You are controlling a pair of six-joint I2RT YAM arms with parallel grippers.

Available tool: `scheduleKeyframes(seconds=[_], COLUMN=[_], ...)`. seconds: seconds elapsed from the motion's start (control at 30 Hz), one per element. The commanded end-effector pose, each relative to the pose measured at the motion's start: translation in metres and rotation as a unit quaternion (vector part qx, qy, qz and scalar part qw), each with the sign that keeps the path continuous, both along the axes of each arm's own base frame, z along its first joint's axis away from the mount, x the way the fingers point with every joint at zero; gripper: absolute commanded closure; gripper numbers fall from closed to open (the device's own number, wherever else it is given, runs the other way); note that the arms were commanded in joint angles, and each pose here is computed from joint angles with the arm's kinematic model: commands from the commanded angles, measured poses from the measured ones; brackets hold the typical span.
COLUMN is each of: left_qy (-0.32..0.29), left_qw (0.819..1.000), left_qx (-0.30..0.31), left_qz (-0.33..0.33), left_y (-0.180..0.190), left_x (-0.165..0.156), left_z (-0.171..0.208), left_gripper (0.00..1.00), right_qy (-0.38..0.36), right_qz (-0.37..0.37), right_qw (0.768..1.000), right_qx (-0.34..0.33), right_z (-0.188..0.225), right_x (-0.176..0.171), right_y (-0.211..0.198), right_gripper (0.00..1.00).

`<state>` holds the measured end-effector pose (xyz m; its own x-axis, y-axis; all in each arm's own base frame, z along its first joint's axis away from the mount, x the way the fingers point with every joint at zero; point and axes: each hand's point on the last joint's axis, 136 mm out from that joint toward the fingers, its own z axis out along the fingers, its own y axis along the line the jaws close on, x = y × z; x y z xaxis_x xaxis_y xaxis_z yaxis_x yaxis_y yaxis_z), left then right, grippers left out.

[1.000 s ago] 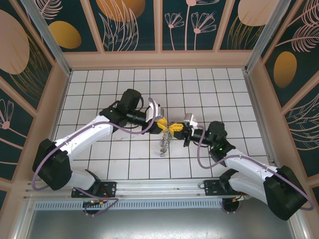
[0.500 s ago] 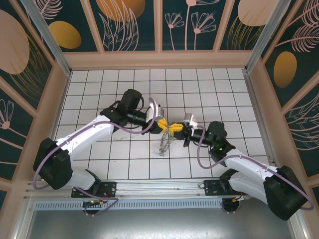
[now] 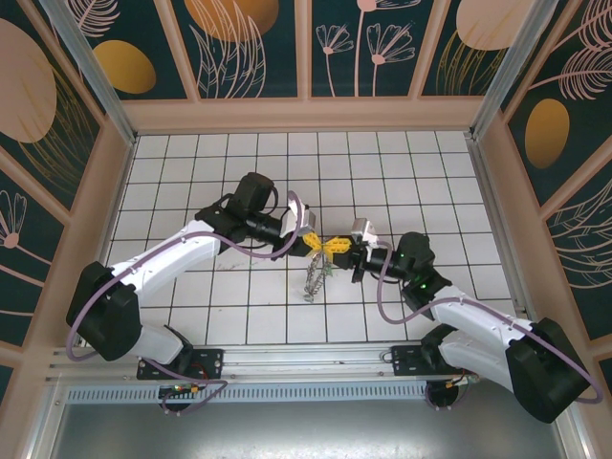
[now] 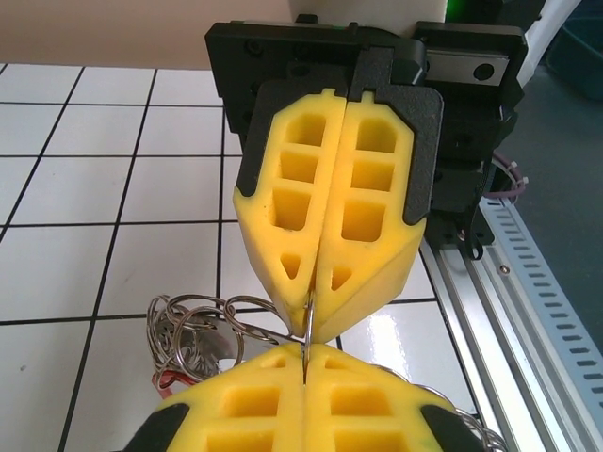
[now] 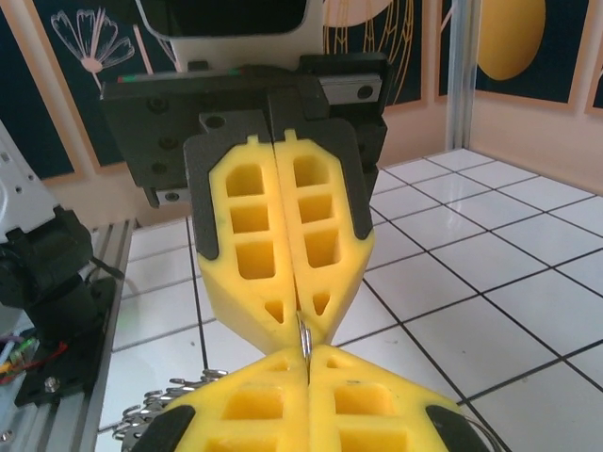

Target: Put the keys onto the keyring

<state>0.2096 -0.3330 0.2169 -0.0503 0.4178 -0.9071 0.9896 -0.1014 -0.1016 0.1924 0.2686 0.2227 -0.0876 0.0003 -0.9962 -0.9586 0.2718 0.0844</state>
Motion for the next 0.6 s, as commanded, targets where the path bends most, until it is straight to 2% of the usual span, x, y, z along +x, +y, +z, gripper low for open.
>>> scheduleKeyframes(seconds=[0.0, 0.03, 0.1, 0.2, 0.3, 0.57], left_qy=[-0.032, -0.039, -0.060, -0.082, -0.099, -0.117], left_qw=[0.999, 0.999, 0.998, 0.996, 0.993, 0.990], left_qx=[0.002, 0.006, 0.017, 0.039, 0.063, 0.077], left_qz=[0.000, 0.005, 0.011, 0.018, 0.021, 0.015], left_y=[0.002, 0.003, 0.006, 0.011, 0.015, 0.014], left_x=[0.003, 0.004, 0.007, 0.011, 0.015, 0.015], left_z=[0.012, 0.013, 0.015, 0.017, 0.017, 0.020], left_gripper=[1.00, 1.00, 1.00, 1.00, 1.00, 1.00], right_qy=[-0.068, -0.075, -0.086, -0.093, -0.085, -0.076], right_qz=[0.020, 0.025, 0.040, 0.067, 0.091, 0.108], right_qw=[0.997, 0.995, 0.989, 0.981, 0.975, 0.972], right_qx=[-0.033, -0.061, -0.112, -0.158, -0.184, -0.195], right_z=[0.020, 0.015, 0.008, 0.001, -0.002, -0.002], right_x=[0.000, 0.000, 0.000, -0.001, -0.001, 0.006], right_y=[0.007, 0.007, 0.006, 0.001, -0.003, 0.003], right_gripper=[1.00, 1.00, 0.92, 0.79, 0.71, 0.66])
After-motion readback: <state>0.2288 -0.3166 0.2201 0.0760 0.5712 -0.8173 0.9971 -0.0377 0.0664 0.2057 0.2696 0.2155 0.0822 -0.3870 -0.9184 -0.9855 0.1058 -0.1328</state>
